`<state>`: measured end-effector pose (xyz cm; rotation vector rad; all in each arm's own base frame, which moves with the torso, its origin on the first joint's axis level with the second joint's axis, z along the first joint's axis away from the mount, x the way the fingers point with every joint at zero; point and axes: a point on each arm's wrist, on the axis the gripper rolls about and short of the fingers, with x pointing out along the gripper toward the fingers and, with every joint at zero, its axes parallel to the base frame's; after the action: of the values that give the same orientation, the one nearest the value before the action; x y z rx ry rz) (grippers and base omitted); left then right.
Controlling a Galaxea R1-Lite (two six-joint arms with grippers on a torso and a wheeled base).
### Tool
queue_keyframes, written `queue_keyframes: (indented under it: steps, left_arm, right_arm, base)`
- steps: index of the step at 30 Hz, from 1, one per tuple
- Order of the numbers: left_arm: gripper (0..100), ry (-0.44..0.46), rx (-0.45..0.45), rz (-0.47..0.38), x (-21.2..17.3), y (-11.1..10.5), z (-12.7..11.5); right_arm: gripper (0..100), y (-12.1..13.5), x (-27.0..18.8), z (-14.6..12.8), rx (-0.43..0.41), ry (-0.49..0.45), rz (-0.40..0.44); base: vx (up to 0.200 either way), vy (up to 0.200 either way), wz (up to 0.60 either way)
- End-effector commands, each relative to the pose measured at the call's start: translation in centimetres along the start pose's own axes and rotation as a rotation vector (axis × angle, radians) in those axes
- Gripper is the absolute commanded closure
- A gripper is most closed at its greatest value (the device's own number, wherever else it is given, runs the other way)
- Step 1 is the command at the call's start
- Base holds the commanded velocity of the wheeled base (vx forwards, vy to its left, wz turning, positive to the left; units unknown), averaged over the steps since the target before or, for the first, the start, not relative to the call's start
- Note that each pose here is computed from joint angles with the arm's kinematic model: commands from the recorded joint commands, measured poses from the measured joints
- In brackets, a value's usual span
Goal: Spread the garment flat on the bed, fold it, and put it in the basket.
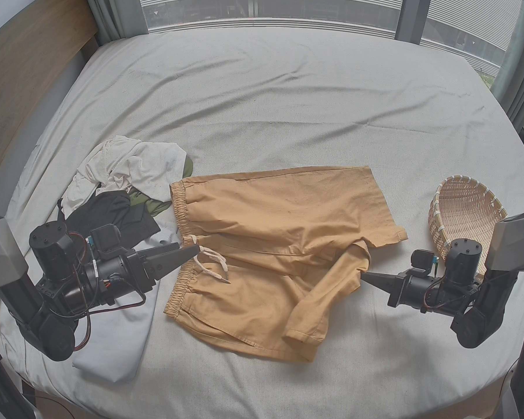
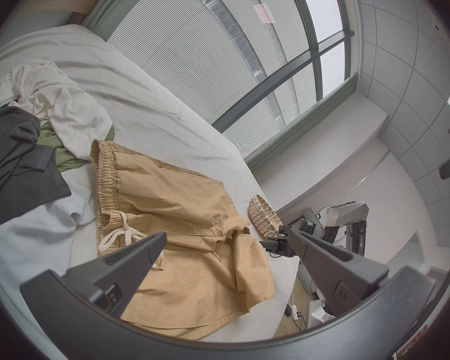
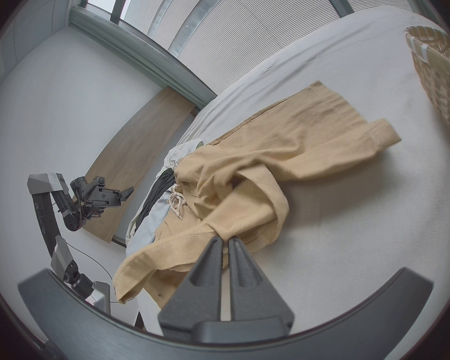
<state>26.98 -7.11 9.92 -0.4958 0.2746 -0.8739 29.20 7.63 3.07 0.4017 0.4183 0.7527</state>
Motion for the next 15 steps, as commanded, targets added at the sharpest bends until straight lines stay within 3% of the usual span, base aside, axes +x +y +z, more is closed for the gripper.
queue_keyframes:
  steps: [1, 12, 13, 15]
  left_arm:
    - [0, 0.000, 0.000, 0.000, 0.0, 0.0, 0.0]
    - [0, 0.001, -0.001, 0.000, 0.0, 0.0, 0.0]
    - [0, 0.001, -0.001, 0.000, 0.0, 0.0, 0.0]
    - [0, 0.001, -0.001, 0.000, 0.0, 0.0, 0.0]
  right_arm:
    - [100, -0.3, -0.5, 0.4, -0.001, -0.014, -0.015]
    - [100, -2.5, -1.1, -0.5, -0.019, 0.004, -0.081]
    - [0, -2.5, -1.1, -0.5, -0.022, 0.004, -0.081]
    - [0, -2.5, -1.2, -0.5, -0.022, 0.004, -0.082]
  base:
    - [0.000, 0.000, 0.00]
    - [0.000, 0.000, 0.00]
    - [0.000, 0.000, 0.00]
    - [0.000, 0.000, 0.00]
